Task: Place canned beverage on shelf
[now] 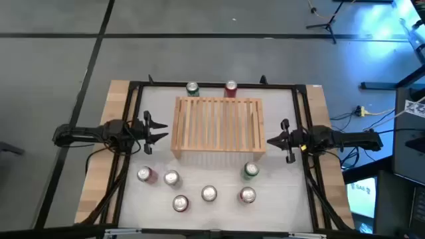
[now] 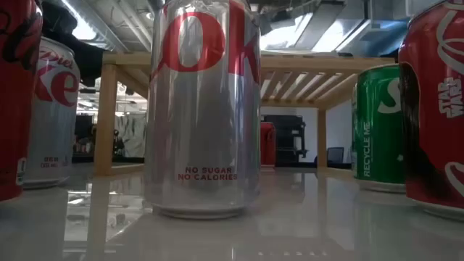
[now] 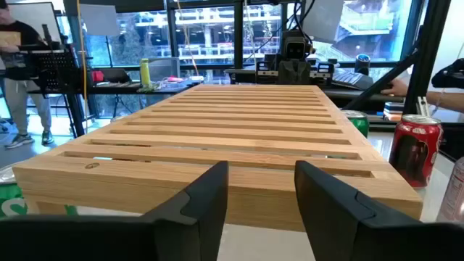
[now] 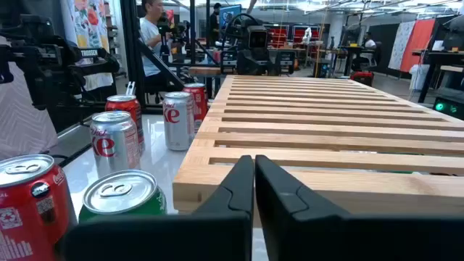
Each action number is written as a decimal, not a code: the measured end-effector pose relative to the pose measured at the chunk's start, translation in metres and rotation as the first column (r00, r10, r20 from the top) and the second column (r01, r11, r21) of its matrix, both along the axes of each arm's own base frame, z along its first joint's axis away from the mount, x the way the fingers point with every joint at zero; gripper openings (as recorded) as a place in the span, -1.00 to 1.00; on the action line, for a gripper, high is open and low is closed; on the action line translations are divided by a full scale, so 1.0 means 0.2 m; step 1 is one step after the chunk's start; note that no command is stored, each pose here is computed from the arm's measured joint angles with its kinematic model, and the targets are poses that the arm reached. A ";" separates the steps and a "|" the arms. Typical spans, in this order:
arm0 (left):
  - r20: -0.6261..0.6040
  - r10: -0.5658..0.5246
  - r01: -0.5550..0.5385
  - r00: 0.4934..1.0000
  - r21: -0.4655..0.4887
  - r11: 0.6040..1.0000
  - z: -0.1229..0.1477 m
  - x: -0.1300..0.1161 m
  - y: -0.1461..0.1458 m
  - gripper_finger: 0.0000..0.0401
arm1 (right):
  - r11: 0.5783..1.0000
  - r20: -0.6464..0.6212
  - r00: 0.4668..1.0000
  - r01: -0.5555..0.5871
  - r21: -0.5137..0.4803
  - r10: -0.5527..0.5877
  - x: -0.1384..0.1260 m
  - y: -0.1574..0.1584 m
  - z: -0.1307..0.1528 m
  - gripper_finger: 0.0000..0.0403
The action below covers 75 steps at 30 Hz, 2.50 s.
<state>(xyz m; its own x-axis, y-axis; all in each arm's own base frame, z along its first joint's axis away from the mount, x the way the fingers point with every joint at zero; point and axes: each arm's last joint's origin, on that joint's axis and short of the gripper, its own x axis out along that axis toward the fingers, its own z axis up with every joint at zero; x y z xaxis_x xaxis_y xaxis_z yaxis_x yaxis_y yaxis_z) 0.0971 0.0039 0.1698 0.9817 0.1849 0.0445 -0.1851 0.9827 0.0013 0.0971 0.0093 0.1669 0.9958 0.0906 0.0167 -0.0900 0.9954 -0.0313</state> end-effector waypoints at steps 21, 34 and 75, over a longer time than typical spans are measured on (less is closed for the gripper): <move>0.000 0.000 0.000 1.000 0.000 1.000 0.00 0.00 0.00 -0.25 | 1.000 0.000 1.000 0.000 0.000 0.000 0.00 0.00 0.00 -0.94; 0.000 0.000 0.000 1.000 0.000 1.000 0.00 0.00 0.00 -0.25 | 1.000 0.000 1.000 0.000 0.000 0.000 0.00 0.00 0.00 -0.94; 0.010 0.067 -0.067 0.998 -0.004 0.998 0.00 0.00 0.01 -0.25 | 0.961 0.024 0.998 0.045 0.273 -0.054 0.00 -0.01 0.02 -0.89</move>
